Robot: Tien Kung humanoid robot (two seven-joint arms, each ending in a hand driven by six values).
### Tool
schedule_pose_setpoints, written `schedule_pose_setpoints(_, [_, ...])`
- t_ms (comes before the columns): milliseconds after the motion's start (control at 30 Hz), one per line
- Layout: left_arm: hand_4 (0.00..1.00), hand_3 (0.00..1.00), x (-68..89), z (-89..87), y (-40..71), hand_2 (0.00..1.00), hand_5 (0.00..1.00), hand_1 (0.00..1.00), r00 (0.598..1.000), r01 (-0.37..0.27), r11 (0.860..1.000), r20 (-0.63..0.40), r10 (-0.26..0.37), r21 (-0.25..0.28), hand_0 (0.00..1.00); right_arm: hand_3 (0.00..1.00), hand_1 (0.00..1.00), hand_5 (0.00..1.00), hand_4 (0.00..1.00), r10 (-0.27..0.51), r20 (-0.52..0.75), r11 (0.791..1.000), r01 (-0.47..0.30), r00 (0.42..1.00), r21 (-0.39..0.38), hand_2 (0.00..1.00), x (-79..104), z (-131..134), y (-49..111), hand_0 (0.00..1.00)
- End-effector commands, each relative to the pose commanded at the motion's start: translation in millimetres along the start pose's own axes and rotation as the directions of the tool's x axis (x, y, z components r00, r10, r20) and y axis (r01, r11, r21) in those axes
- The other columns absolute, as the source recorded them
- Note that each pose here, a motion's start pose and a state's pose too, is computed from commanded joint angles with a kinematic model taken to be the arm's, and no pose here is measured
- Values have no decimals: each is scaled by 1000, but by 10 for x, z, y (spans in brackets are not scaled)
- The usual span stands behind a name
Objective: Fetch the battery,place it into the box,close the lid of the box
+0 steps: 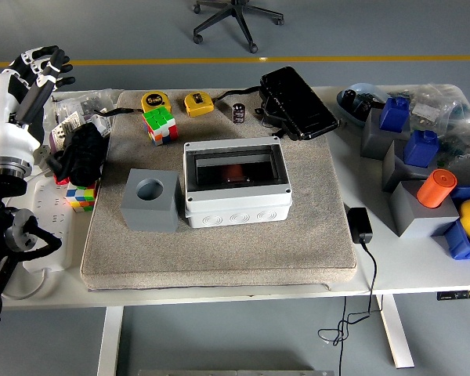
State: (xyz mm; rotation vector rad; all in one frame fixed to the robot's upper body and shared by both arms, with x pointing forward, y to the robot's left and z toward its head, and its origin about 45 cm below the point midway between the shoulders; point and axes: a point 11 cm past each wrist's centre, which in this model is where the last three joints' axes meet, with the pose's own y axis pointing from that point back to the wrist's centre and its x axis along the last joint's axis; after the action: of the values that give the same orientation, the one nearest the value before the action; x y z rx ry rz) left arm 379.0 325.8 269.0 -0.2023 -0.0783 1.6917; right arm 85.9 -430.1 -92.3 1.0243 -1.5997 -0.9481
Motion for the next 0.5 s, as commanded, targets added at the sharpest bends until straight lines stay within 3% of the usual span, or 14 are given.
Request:
schedule_pose_setpoints(200, [880, 572, 26, -34, 49, 565, 404, 605, 1000, 3, 1000, 14, -3, 11, 516, 563, 635, 468, 907, -2, -3, 1000, 2, 1000, -31, 608, -19, 163, -5, 609])
schedule_pose_setpoints(500, [878, 565, 149, -214, 213, 560, 402, 603, 999, -9, 998, 44, 6, 69, 514, 563, 635, 468, 908, -21, 2, 996, 21, 1000, -88, 608, -128, 526, 11, 609])
